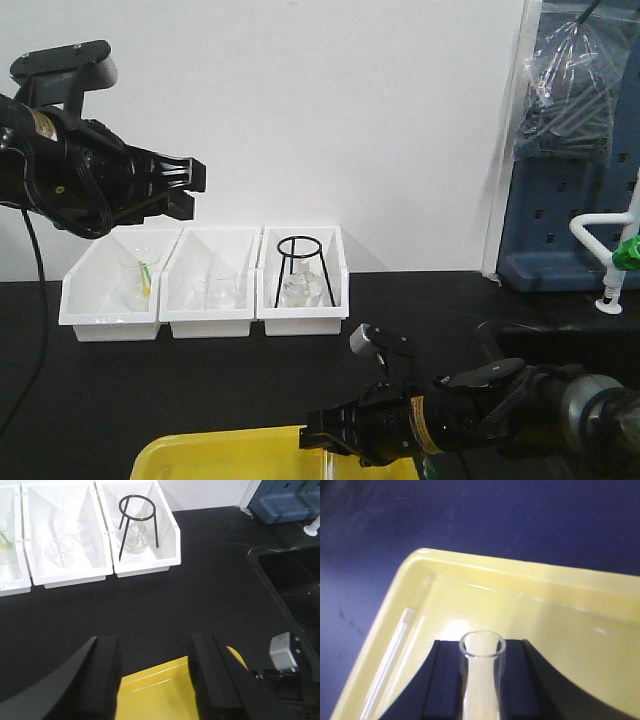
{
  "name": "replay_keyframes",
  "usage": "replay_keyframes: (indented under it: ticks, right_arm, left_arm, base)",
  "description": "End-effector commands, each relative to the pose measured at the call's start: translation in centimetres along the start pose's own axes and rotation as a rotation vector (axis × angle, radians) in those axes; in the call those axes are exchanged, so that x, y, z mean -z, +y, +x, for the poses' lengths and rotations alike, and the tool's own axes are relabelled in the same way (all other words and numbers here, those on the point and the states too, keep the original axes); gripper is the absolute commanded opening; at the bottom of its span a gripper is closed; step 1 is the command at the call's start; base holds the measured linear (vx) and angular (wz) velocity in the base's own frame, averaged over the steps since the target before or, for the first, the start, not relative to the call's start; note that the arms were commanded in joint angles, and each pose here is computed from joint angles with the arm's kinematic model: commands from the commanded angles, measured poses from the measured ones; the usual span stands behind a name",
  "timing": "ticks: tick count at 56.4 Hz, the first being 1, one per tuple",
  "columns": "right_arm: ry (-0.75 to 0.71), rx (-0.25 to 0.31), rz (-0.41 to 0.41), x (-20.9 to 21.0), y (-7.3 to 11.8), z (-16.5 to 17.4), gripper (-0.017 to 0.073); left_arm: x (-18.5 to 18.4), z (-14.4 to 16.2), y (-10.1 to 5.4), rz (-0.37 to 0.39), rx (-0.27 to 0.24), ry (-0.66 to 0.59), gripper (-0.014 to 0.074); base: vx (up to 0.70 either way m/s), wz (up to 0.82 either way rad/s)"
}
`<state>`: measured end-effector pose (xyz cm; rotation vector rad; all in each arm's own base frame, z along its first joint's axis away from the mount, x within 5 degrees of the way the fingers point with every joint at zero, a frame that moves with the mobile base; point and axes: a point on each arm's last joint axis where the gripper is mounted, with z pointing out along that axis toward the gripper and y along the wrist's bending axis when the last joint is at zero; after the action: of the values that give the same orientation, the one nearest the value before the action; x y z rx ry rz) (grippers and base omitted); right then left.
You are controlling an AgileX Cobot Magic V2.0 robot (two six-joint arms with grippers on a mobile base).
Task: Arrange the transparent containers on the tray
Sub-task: 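Lay the tube flat in the tray and open the right gripper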
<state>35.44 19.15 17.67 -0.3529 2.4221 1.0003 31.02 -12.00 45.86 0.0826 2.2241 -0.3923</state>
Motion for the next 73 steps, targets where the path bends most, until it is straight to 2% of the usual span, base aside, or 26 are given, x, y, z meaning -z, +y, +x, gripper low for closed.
replay_keyframes:
  ticks: [1,11,25,31,42,51,57,67,73]
  right_arm:
    - [-0.037,0.041,-0.011,0.8,0.8,-1.3,-0.0011]
    - [-0.009,0.009,0.017,-0.6,-0.6,-0.6,-0.0011]
    - [-0.029,-0.004,0.094,-1.3,-1.9,-0.4,0.0018]
    - [-0.045,-0.003,0.12,-1.3,-2.1,-0.6,0.0075]
    - [-0.06,-0.003,0.143,-1.2,-2.3,-0.7,0.0275]
    - [-0.06,-0.003,0.144,-1.2,-2.3,-0.7,0.0445]
    - [-0.056,-0.003,0.136,-1.2,-2.3,-0.7,0.0505]
    - [-0.026,0.0,0.076,-1.1,-1.5,-0.5,0.0511]
    - [-0.026,0.02,0.027,-0.2,-0.3,-0.9,0.0465]
  left_arm:
    - [2.8,-1.3,-0.7,0.048,-0.005,-0.132,0.0443]
    - [2.8,-1.3,-0.7,0.048,-0.005,-0.133,0.0443]
    - [2.8,-1.3,-0.7,0.048,-0.005,-0.134,0.0443]
    - [2.8,-1.3,-0.7,0.048,-0.005,-0.134,0.0443]
    - [2.8,-1.3,-0.7,0.048,-0.005,-0.134,0.0443]
    - [2.8,-1.3,-0.7,0.048,-0.005,-0.134,0.0443]
    - [2.8,-1.3,-0.7,0.048,-0.005,-0.134,0.0443]
    - [2.8,-1.4,-0.7,0.048,-0.005,-0.134,0.0443]
    - [2.8,-1.4,-0.7,0.046,-0.018,-0.136,0.0439]
  base:
    - [0.0,0.0]
    - [0.0,0.0]
    - [0.0,0.0]
    - [0.0,0.0]
    - [0.0,0.0]
    - [0.0,0.0]
    - [0.0,0.0]
    - [0.0,0.0]
    - [0.0,0.0]
